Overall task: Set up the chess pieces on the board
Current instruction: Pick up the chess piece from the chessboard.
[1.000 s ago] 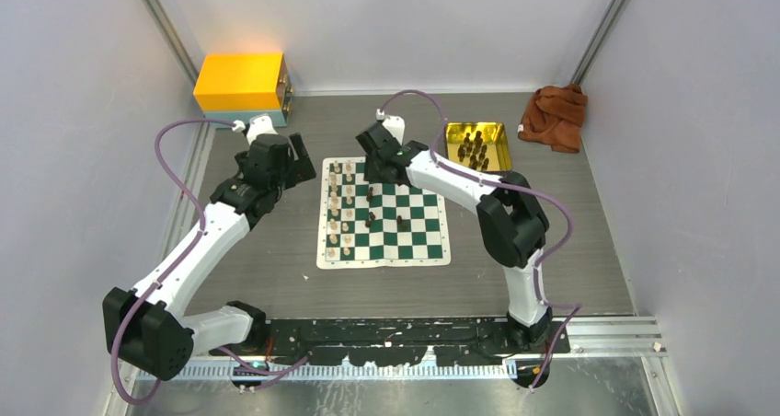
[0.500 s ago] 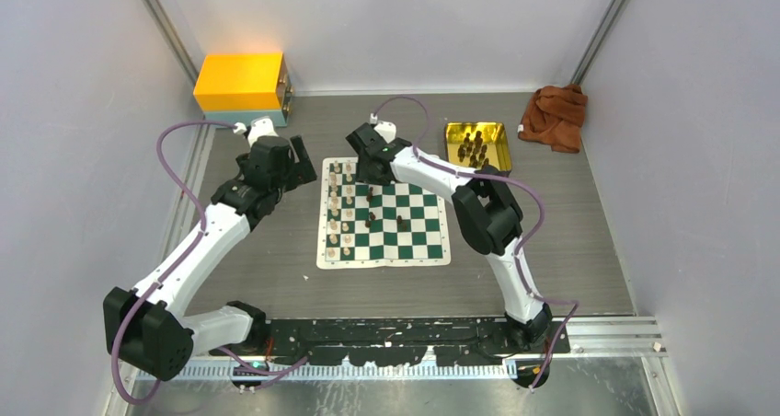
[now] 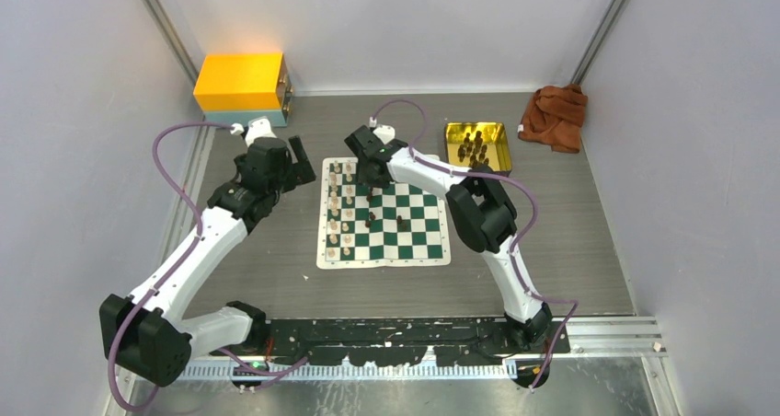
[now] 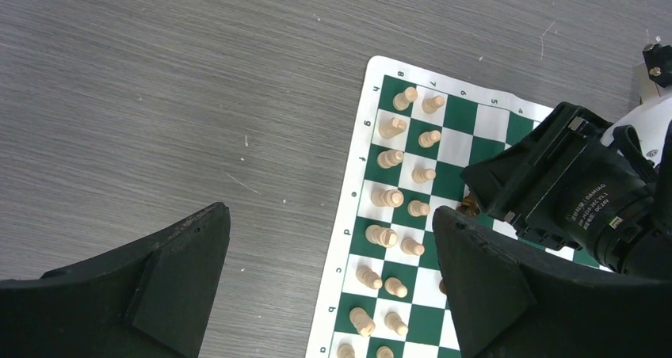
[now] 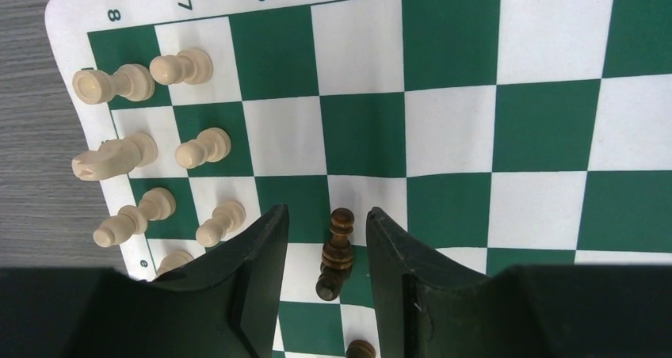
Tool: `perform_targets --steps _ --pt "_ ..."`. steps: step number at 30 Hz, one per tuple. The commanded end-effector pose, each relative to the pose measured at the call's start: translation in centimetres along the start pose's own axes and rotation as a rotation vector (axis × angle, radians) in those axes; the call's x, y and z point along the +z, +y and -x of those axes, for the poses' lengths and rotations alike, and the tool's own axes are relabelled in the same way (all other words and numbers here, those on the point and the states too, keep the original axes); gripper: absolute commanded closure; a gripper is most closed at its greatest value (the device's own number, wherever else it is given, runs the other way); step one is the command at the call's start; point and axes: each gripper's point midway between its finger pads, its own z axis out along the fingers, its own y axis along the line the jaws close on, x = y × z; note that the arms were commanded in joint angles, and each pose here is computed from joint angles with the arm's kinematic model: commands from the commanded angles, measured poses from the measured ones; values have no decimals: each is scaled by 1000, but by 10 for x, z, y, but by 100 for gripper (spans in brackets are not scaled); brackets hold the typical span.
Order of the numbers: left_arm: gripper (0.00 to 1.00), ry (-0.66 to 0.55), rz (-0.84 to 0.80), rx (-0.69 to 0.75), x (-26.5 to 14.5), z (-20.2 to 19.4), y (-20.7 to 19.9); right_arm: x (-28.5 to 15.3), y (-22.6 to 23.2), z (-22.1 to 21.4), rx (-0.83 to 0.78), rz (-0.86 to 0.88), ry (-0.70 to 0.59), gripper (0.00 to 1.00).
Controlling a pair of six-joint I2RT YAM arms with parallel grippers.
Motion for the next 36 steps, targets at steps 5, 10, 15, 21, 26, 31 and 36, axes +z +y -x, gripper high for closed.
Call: perform_targets --steps 5,10,15,21,26,31,36 --pt "1 -18 -29 -21 -5 4 -5 4 9 7 21 10 -17 53" --pt "1 -16 -30 -20 -5 3 -5 8 10 4 17 10 -10 55" --pt "1 -12 -29 -18 -3 2 -5 12 8 2 12 5 -1 64" --pt "1 -4 -31 -18 -2 0 -6 11 6 -2 4 2 9 71" --pt "1 3 -31 -18 0 -2 -6 14 1 -7 -6 -12 16 83" --pt "1 12 -27 -19 2 -7 -5 13 -2 -5 -28 -18 6 99" --pt "1 21 -25 -18 4 -9 -6 7 -4 2 -58 -23 -19 99"
